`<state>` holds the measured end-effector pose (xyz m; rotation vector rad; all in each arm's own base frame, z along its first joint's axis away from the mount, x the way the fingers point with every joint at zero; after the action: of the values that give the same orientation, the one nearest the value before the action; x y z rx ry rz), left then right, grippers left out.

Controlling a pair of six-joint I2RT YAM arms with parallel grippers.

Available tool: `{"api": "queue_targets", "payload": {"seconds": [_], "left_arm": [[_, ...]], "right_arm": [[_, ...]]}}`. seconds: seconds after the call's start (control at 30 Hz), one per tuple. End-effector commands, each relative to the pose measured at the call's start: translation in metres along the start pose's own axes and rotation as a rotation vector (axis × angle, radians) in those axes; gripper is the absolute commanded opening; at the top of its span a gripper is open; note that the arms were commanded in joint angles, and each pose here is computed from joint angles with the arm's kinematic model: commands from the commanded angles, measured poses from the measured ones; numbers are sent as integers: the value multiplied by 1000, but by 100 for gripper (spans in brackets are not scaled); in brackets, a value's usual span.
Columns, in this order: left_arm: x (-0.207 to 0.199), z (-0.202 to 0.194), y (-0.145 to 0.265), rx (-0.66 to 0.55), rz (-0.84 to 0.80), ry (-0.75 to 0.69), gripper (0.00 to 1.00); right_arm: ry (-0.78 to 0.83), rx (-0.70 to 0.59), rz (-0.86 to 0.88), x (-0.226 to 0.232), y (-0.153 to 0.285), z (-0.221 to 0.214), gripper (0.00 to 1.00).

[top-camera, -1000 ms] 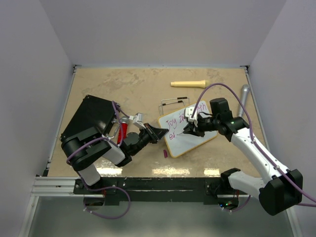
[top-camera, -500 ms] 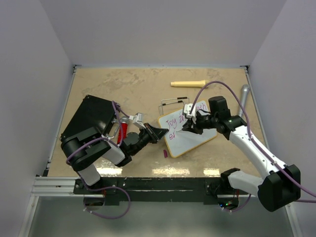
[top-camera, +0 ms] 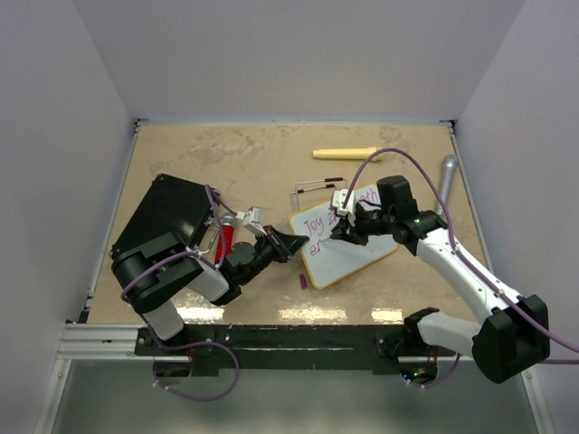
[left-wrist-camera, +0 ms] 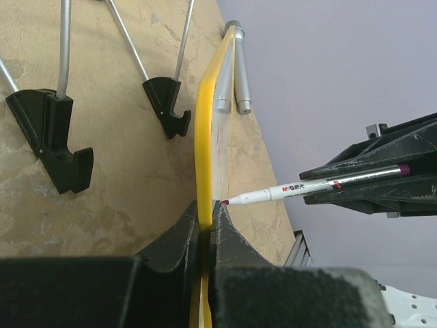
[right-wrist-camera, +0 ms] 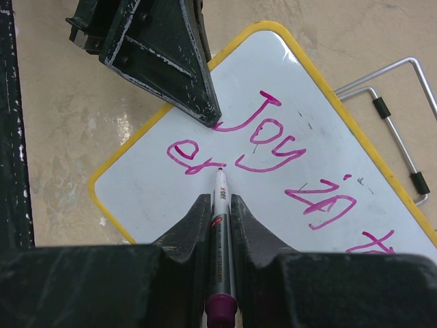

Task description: Write a sentence on the whiteboard

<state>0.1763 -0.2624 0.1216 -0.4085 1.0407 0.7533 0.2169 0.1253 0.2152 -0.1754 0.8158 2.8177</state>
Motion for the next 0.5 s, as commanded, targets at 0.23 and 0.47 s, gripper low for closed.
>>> {"api": "queue_targets", "payload": {"seconds": [0.23,0.47], "left_arm": [[-8,6,2,-36,-52,-65,0],[-7,6,2,-35,-51,-65,0]], "right_arm": [[16,55,43,8,1,-7,0],[46,80,92,17,-2,-9,0]]}}
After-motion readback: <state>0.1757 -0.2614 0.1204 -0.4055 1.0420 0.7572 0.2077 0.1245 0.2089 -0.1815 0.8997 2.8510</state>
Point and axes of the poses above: each gripper's point midway between its finger pads, its own y axis back along the fingers, its own x axis along the line the jaws close on, z = x × y, the point moved 10 cm from there along y, back along the fingers, and after that the axes turned 5 degrees about y, right-handed, at the moved point
